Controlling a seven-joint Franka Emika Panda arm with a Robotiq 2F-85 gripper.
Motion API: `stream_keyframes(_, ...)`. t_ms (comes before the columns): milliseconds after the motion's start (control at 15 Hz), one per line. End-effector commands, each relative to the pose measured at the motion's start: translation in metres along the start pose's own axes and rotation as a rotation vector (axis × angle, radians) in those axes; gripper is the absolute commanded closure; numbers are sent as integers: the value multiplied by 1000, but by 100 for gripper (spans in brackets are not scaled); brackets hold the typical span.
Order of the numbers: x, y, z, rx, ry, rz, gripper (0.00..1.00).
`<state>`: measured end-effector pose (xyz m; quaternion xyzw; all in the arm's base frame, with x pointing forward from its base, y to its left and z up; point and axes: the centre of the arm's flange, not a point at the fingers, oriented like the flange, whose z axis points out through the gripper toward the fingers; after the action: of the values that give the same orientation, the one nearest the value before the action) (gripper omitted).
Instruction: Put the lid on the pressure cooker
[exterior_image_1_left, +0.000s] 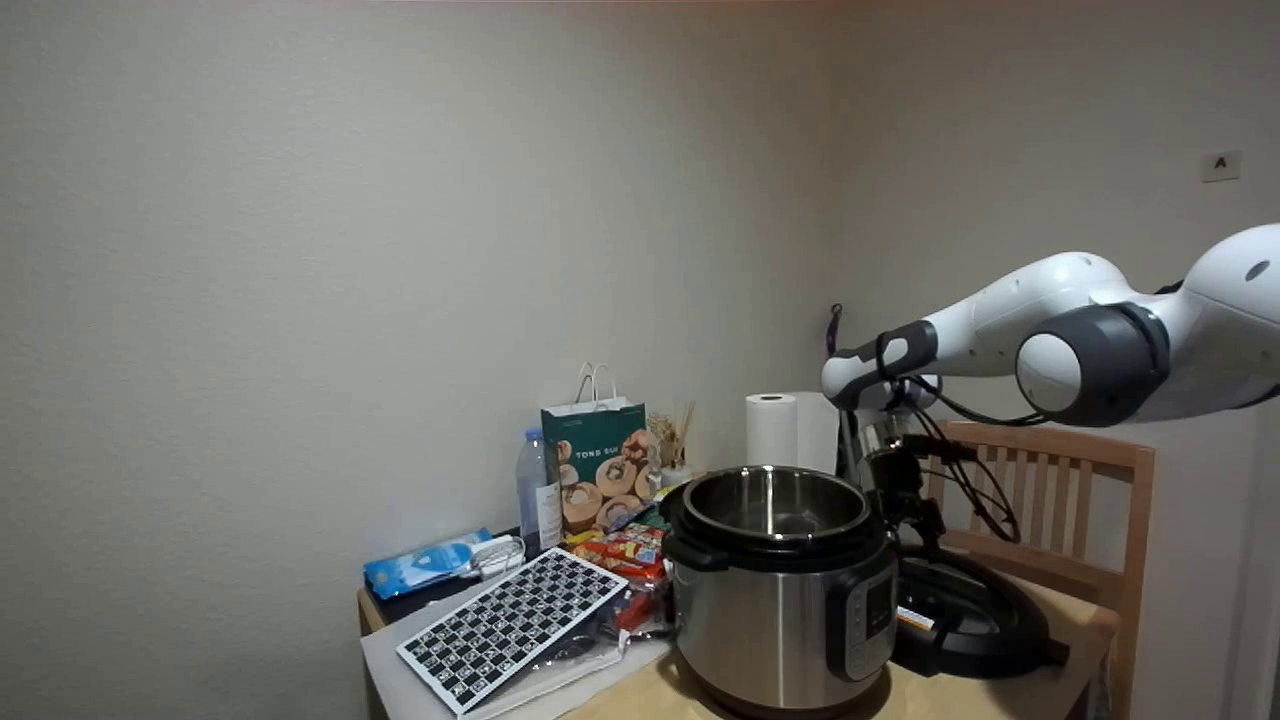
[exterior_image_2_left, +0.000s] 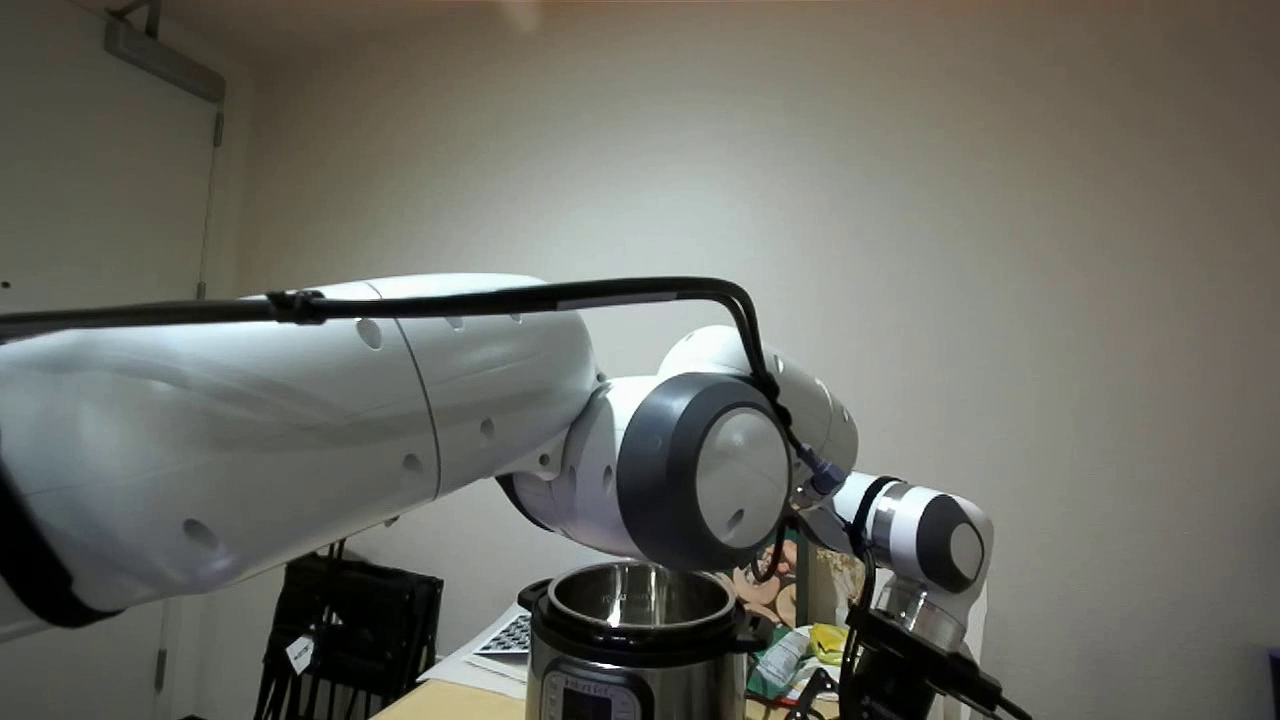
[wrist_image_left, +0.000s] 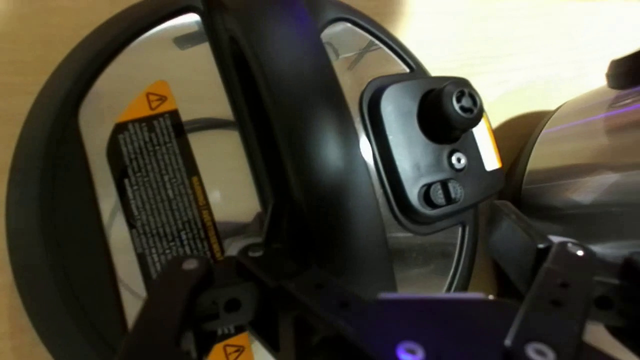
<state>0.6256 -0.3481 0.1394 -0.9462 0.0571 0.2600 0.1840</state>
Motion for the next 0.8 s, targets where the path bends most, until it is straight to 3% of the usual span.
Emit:
stream_keyframes(0, -15, -2, 7, 91, -132, 11, 0)
stream_keyframes(467, -37, 26, 48, 333, -393, -12, 0)
stream_keyframes(600, -39, 28, 55, 393, -414, -12, 0)
stream_keyframes(733, -35, 28, 57, 370, -352, -13, 0)
